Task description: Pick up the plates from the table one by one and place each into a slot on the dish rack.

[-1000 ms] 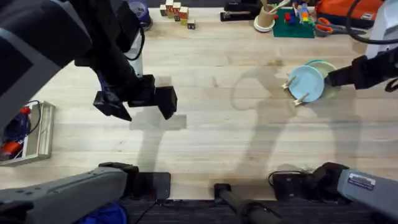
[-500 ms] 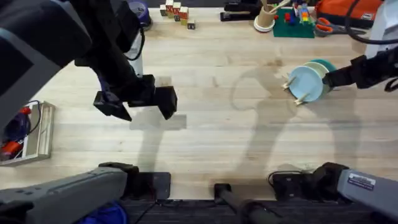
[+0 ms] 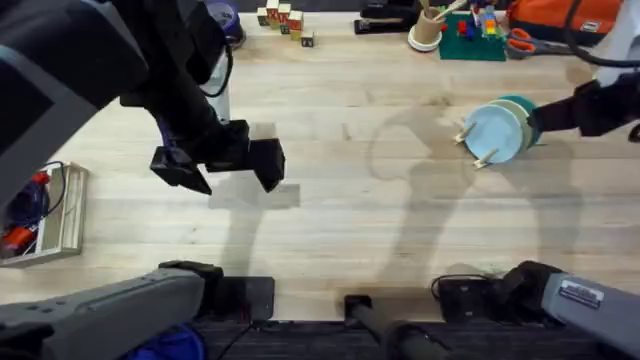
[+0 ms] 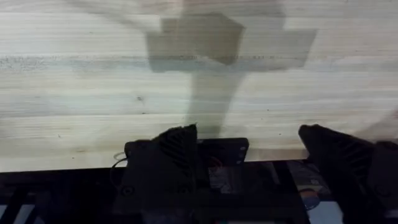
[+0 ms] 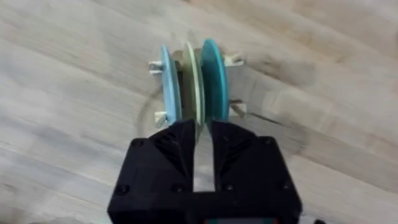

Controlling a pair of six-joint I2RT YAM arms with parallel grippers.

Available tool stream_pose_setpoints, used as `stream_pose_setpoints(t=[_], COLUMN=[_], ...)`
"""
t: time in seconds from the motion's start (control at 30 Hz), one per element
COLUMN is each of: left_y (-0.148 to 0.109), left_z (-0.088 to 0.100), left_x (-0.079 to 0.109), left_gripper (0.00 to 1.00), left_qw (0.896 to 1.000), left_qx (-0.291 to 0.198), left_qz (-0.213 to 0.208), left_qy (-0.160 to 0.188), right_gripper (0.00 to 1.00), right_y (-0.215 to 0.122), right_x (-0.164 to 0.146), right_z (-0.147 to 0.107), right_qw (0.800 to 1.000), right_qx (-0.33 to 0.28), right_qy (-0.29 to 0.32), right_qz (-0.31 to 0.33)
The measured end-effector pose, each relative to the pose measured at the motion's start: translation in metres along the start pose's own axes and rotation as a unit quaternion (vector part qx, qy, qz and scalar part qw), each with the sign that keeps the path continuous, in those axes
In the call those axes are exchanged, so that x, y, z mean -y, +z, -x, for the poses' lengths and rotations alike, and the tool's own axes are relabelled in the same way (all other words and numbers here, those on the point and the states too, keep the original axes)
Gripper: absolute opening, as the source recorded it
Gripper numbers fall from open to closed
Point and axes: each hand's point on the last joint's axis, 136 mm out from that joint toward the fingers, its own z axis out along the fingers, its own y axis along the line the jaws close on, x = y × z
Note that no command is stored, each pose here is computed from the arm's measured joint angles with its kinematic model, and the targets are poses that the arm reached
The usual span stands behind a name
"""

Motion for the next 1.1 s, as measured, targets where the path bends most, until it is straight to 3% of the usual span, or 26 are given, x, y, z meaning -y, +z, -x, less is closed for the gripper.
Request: stream_pose_setpoints(t=[0.07,0.1,0.23,0.27,0.8,1.1], left_y=[0.000,0.000,0.000,0.000,0.000,0.000], left_z=[0.000,0.000,0.000,0.000,0.000,0.000], left_x=[0.000,0.000,0.000,0.000,0.000,0.000], left_gripper=[0.995,0.995,0.995,0.994,0.994,0.995], left_qw=[1.000,1.000,1.000,1.000,1.000,1.000], left_qx=[0.000,0.000,0.000,0.000,0.000,0.000], left_qz=[0.000,0.000,0.000,0.000,0.000,0.000], left_qy=[0.000,0.000,0.000,0.000,0.000,0.000], right_gripper=[0.239,0.327,0.893,0.965,0.994,0.995], right_y=[-0.011,-0.016,-0.038,-0.043,-0.115,-0.133], right_x=[0.001,0.001,-0.002,-0.003,-0.024,-0.056], right_z=[0.006,0.008,0.015,0.016,0.025,0.041], right_qw=[1.000,1.000,0.997,0.997,0.977,0.969], right_qx=[0.015,0.022,0.051,0.058,0.158,0.237], right_qy=[-0.005,-0.008,-0.019,-0.022,-0.043,-0.016], right_qz=[-0.013,-0.020,-0.046,-0.052,-0.134,-0.068])
